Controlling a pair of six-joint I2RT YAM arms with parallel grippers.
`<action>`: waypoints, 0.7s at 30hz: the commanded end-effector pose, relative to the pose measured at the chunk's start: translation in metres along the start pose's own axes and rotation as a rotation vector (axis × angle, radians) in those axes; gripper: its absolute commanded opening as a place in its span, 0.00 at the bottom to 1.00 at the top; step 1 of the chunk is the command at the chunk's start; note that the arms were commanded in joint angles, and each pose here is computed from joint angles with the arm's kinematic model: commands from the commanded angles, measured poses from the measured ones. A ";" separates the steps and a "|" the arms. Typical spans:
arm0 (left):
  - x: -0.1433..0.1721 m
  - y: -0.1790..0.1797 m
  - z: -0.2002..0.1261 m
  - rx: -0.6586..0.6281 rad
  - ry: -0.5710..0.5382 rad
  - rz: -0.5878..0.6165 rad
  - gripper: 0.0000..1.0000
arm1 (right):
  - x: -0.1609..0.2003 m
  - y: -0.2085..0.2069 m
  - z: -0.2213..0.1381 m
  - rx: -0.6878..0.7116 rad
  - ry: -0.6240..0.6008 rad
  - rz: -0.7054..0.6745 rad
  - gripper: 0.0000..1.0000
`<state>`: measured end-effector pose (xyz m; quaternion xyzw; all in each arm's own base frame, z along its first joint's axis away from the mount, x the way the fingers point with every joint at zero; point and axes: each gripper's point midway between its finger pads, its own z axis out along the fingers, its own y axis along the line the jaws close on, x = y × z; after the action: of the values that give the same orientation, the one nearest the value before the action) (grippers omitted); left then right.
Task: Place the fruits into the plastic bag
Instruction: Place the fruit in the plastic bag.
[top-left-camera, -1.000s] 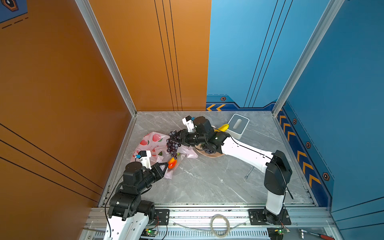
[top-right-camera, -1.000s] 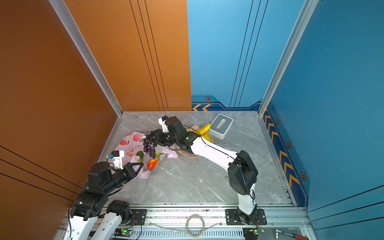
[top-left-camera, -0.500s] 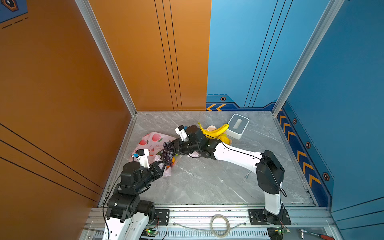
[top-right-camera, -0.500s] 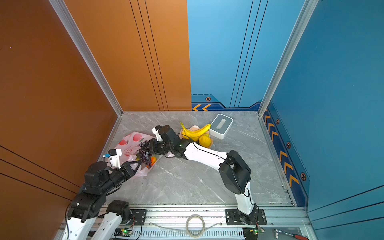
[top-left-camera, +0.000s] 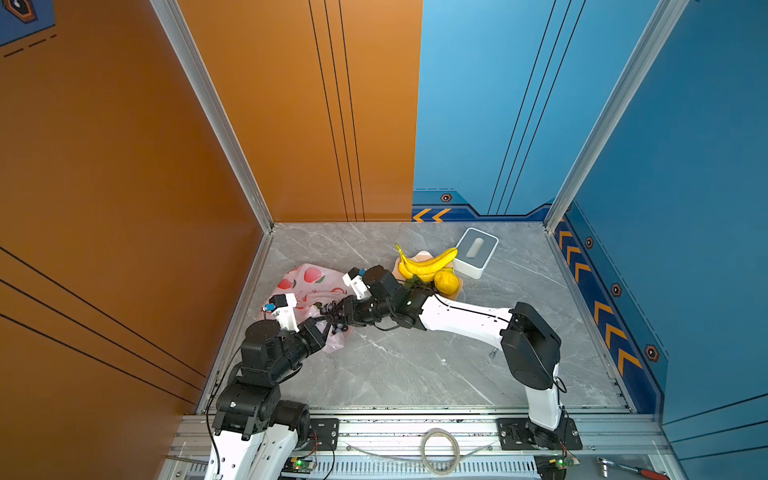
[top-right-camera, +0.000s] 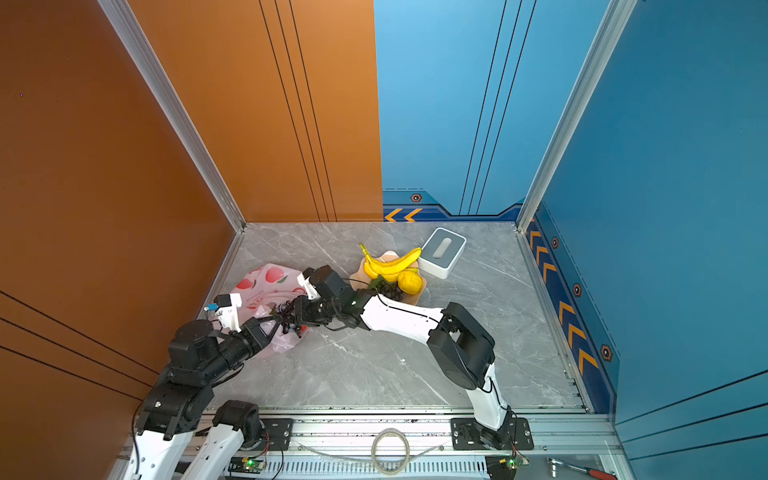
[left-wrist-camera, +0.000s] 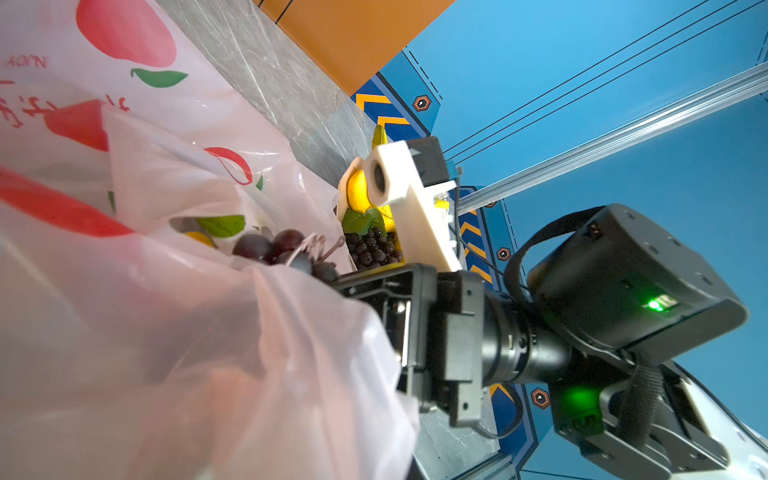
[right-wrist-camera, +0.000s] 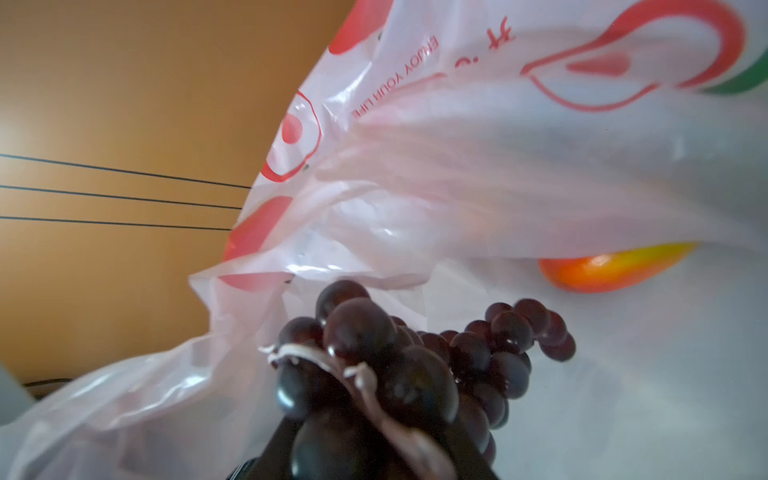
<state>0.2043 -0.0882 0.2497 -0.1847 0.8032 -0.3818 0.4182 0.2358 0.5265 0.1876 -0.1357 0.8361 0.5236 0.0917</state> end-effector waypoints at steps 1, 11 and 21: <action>-0.014 -0.020 -0.007 0.061 -0.045 0.028 0.00 | 0.011 0.004 0.012 -0.015 0.057 -0.028 0.36; -0.012 -0.038 -0.002 0.153 -0.008 0.047 0.00 | 0.022 -0.001 0.048 -0.054 0.118 0.020 0.36; 0.013 -0.037 0.001 0.216 0.093 0.029 0.00 | -0.011 0.024 0.057 -0.130 0.072 0.025 0.36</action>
<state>0.2034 -0.1108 0.2702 -0.1314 0.7844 -0.4420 0.4149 0.2312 0.5784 0.1450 -0.1401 0.8327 0.5350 0.0278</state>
